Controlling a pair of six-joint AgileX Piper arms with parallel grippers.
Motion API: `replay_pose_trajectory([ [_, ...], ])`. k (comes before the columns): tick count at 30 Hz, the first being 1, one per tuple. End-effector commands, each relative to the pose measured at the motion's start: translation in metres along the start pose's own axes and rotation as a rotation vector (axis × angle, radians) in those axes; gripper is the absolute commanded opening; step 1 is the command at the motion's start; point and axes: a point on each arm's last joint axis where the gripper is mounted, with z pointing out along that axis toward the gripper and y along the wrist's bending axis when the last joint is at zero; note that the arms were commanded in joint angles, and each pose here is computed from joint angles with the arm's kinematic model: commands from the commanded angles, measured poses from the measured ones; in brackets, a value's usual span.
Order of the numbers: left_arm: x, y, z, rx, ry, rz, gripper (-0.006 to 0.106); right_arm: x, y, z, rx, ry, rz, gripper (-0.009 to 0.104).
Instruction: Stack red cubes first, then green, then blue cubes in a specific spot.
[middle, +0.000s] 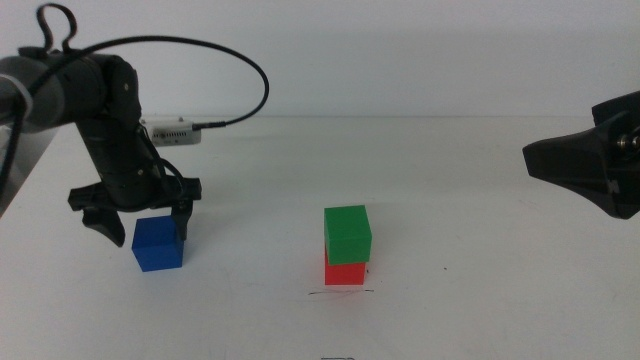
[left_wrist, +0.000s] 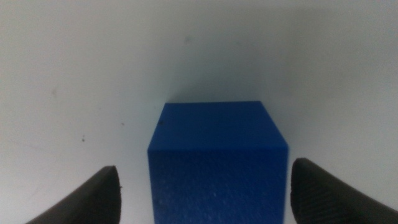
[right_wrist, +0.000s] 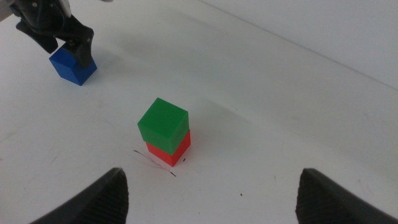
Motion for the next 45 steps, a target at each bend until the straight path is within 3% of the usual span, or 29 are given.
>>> replay_pose_trajectory([
  [1, -0.003, -0.005, -0.022, 0.030, -0.066, -0.008, 0.091, -0.011, -0.001, -0.010, 0.018, -0.096, -0.009, 0.075],
  [6, -0.003, -0.005, -0.019, 0.041, -0.055, -0.015, 0.074, -0.011, -0.001, -0.010, 0.018, -0.096, -0.008, 0.075],
  [14, -0.001, -0.009, -0.021, 0.088, -0.033, -0.018, 0.022, -0.011, -0.001, -0.010, 0.018, -0.096, -0.008, 0.075],
  [18, 0.010, -0.013, -0.042, 0.120, -0.002, -0.040, 0.009, -0.011, -0.001, -0.010, 0.018, -0.096, -0.008, 0.075],
  [24, 0.036, -0.038, -0.099, 0.053, -0.087, -0.107, 0.006, -0.011, -0.001, -0.010, 0.018, -0.096, -0.008, 0.075],
  [27, 0.045, -0.058, -0.124, -0.009, -0.121, -0.063, 0.006, -0.011, -0.001, -0.010, 0.018, -0.096, -0.008, 0.075],
  [34, 0.062, -0.116, -0.156, 0.083, -0.222, 0.035, 0.006, -0.011, -0.001, -0.010, 0.018, -0.096, -0.008, 0.075],
  [45, 0.092, -0.186, -0.157, 0.165, -0.204, 0.144, 0.006, -0.011, -0.001, -0.010, 0.019, -0.098, -0.008, 0.075],
])
